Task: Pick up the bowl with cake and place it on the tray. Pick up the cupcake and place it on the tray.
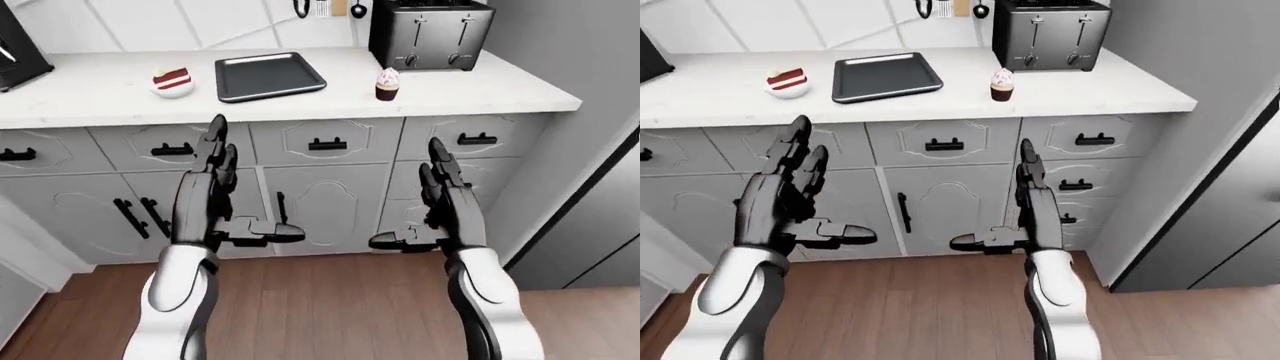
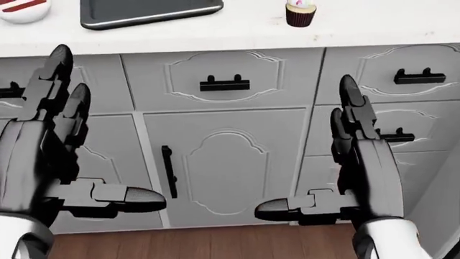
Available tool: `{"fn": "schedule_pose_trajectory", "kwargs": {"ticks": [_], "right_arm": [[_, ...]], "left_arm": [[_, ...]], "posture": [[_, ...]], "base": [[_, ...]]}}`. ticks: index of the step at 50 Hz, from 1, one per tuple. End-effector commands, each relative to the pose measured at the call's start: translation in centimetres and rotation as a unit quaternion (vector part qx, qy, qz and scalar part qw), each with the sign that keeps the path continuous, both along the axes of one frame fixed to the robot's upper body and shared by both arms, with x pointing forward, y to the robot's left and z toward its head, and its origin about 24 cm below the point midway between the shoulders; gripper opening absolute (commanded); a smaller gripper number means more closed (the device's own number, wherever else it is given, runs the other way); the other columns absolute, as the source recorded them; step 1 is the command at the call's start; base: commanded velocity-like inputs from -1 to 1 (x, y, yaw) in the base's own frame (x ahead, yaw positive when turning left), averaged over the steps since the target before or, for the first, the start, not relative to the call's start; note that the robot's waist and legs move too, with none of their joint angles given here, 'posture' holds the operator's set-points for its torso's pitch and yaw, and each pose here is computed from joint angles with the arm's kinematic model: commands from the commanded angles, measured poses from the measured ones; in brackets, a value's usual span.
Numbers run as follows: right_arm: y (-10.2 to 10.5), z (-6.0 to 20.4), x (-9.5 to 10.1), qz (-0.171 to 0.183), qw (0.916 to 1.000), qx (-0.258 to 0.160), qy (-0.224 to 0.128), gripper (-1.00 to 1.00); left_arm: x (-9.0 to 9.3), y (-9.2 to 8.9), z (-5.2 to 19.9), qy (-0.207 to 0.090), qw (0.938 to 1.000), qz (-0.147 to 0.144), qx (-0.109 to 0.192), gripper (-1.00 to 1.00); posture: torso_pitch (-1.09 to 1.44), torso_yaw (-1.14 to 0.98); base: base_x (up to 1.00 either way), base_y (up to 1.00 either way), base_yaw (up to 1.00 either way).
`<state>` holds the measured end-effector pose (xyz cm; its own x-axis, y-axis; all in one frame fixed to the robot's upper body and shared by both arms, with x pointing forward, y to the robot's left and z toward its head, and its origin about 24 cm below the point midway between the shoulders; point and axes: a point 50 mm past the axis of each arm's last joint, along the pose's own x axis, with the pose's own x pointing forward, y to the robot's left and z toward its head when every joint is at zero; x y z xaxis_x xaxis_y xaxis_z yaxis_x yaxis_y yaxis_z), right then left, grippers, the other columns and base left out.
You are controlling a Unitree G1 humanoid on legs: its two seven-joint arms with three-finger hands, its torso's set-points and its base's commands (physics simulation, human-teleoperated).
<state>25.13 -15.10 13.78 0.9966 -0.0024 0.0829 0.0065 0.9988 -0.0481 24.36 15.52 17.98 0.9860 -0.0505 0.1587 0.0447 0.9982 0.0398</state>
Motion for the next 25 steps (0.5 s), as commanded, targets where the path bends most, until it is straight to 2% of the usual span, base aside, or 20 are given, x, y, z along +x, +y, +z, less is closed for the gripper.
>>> {"fn": "schedule_pose_trajectory", "kwargs": {"ticks": [1, 25], "right_arm": [[0.6, 1.9, -0.2, 0.018, 0.9987, 0.002, -0.048, 1.00], [0.1, 3.2, -0.7, 0.015, 0.9977, 0.013, -0.065, 1.00]], "left_arm": [[-0.3, 0.3, 1.2, -0.039, 0.9992, 0.009, 0.002, 1.00], [-0.7, 0.0, 1.3, -0.042, 0.9991, 0.003, 0.004, 1.00]], "posture": [[0.00, 0.00], [0.00, 0.00]], "base": [[0.34, 0.00, 0.00], [0.40, 0.00, 0.00]]}}
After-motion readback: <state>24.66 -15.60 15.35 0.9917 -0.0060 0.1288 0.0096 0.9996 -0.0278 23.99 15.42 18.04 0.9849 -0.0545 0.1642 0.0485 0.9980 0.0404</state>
